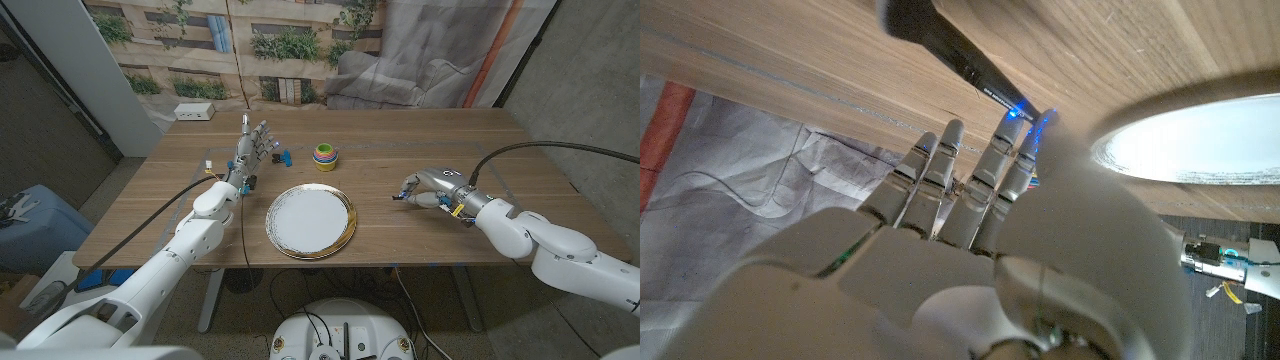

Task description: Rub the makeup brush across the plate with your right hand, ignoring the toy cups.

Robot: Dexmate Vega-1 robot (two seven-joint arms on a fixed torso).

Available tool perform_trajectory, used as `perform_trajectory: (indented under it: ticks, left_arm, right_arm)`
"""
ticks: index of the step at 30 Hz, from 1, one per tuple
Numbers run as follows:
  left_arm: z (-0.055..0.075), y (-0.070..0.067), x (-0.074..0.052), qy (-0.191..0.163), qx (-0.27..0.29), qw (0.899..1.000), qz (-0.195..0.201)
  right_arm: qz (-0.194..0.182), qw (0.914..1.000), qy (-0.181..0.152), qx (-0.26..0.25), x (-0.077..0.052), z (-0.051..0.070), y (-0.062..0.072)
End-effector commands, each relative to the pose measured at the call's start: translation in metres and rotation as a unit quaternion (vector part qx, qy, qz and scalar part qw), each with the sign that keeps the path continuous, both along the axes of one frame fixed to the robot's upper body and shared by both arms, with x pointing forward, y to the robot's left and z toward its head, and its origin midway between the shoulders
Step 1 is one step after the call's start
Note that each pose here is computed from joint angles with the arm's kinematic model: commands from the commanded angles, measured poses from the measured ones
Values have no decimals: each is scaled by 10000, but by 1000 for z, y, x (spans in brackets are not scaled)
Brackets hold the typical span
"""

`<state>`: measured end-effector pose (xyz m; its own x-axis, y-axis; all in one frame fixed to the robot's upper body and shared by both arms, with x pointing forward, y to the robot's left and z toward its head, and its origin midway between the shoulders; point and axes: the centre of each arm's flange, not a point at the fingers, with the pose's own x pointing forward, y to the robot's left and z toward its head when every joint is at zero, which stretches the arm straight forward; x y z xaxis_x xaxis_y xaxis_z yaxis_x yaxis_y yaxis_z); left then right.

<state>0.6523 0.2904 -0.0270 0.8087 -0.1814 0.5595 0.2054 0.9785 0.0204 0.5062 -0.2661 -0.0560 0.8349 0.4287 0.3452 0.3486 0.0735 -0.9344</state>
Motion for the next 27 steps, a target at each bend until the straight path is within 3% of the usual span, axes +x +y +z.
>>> perform_trajectory:
  ticks: [1, 15, 27]
  left_arm:
    - [0, 0, 0, 2, 5, 10000, -5]
    - [0, 0, 0, 3, 5, 10000, -5]
    - [0, 0, 0, 3, 5, 10000, -5]
  right_arm:
    - [502, 9924, 214, 1104, 0, 1, 7]
    - [948, 9716, 412, 2128, 0, 1, 12]
    - [1378, 9429, 673, 2955, 5, 2, 23]
